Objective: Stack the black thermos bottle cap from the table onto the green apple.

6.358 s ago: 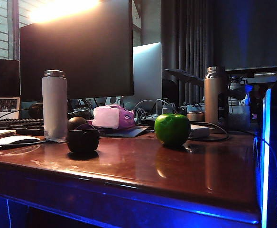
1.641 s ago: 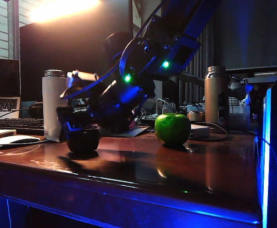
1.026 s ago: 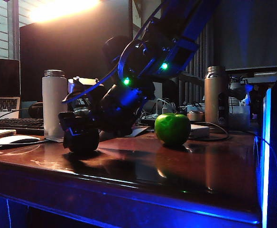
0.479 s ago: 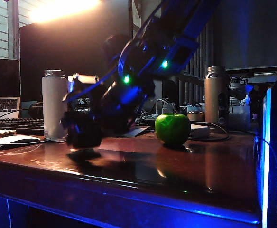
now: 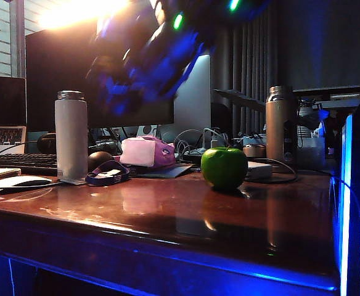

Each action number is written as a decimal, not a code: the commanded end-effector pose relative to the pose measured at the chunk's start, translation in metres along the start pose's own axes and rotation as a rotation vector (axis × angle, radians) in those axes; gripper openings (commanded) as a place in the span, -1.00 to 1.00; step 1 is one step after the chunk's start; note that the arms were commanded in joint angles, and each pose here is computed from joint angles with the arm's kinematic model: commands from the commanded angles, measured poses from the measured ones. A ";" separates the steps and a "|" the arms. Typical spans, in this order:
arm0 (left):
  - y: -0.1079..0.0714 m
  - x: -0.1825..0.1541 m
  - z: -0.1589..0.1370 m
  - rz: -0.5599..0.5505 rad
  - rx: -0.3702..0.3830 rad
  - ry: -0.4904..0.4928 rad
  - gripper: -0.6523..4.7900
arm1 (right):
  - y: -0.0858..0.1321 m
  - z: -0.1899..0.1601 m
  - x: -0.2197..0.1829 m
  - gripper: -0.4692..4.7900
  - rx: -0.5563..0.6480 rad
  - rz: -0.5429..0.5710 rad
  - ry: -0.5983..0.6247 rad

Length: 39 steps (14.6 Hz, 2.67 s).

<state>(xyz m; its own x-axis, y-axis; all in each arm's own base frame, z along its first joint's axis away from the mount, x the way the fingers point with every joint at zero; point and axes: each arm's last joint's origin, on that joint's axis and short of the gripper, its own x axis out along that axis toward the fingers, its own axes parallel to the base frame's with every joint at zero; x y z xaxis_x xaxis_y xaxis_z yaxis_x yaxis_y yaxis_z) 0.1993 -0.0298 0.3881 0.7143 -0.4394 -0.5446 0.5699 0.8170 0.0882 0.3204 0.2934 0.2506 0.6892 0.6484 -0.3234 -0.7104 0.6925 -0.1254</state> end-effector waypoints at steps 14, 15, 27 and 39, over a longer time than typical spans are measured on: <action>0.000 -0.001 0.002 0.001 0.006 -0.013 -0.78 | -0.108 0.009 -0.060 0.25 -0.005 -0.179 0.066; 0.000 -0.001 0.002 0.002 0.006 -0.014 -0.78 | -0.110 0.008 -0.061 0.25 -0.006 -0.184 0.067; 0.000 -0.001 0.002 0.002 0.006 -0.014 -0.78 | -0.154 -0.042 -0.091 0.25 0.057 -0.033 -0.030; 0.000 -0.001 0.002 0.002 0.006 -0.014 -0.78 | -0.158 -0.071 -0.070 0.25 0.097 0.065 -0.009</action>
<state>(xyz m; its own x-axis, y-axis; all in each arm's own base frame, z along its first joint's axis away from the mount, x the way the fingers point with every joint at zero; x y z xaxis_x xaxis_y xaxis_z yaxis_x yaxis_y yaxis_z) 0.1993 -0.0298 0.3880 0.7139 -0.4394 -0.5452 0.5699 0.8170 0.0879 0.3742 0.1162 0.2217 0.6394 0.6868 -0.3458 -0.7324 0.6808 -0.0021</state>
